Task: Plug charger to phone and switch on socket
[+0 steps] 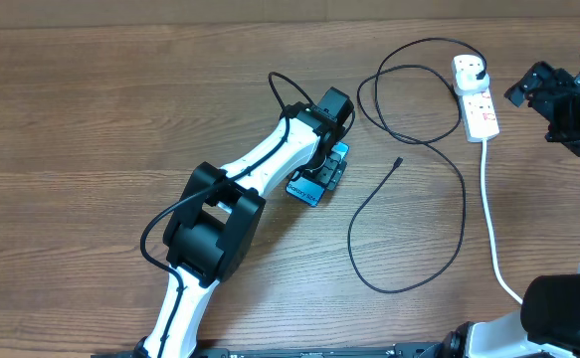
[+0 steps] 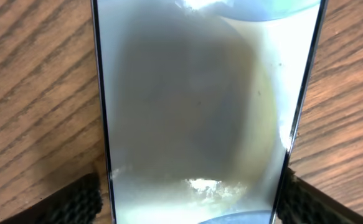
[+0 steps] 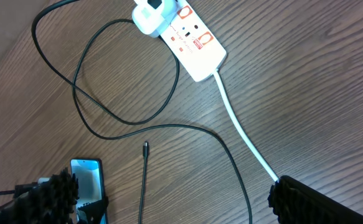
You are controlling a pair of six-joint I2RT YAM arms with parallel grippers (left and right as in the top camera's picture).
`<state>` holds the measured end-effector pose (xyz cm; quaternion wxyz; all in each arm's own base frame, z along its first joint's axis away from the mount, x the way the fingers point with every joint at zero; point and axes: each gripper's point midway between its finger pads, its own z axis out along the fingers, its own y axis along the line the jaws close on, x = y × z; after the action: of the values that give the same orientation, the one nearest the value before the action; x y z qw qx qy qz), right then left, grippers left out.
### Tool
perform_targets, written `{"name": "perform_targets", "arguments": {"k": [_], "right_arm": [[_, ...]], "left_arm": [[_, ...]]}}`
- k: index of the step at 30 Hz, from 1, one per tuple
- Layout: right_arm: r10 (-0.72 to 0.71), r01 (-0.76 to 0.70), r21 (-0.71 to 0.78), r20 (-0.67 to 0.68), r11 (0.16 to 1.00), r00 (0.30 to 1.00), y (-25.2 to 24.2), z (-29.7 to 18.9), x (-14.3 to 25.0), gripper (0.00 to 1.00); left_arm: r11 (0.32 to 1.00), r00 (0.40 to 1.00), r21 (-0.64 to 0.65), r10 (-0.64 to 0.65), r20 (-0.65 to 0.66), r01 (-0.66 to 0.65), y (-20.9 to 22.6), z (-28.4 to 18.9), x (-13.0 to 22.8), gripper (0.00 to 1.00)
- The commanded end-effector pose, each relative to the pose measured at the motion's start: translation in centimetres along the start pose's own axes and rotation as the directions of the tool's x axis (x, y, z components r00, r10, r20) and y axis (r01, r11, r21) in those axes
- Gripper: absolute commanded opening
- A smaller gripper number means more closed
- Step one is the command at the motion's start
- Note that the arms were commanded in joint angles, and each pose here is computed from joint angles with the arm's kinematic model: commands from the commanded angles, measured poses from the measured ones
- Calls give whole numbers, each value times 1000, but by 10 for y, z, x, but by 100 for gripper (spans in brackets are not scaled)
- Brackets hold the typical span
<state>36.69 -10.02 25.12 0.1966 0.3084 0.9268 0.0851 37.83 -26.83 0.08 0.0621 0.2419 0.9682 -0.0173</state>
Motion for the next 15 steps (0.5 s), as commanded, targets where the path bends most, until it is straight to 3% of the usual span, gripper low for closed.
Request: {"name": "perform_targets", "arguments": {"k": [1,11,15], "right_arm": [[-2,2,-3,28,1000,1000,2,-5,-7,100],[-2,2,-2,27,1000,1000,2,-5,-7,100],[-2,2,-3,28,1000,1000,2,-5,-7,100]], "left_arm": [[1000,995,27,-3,-98,6,-7,25,24,80],[1000,995,27,-3,-100,6,-7,25,24,75],[1000,998,24,-3,-70,5,-7,25,17,81]]}}
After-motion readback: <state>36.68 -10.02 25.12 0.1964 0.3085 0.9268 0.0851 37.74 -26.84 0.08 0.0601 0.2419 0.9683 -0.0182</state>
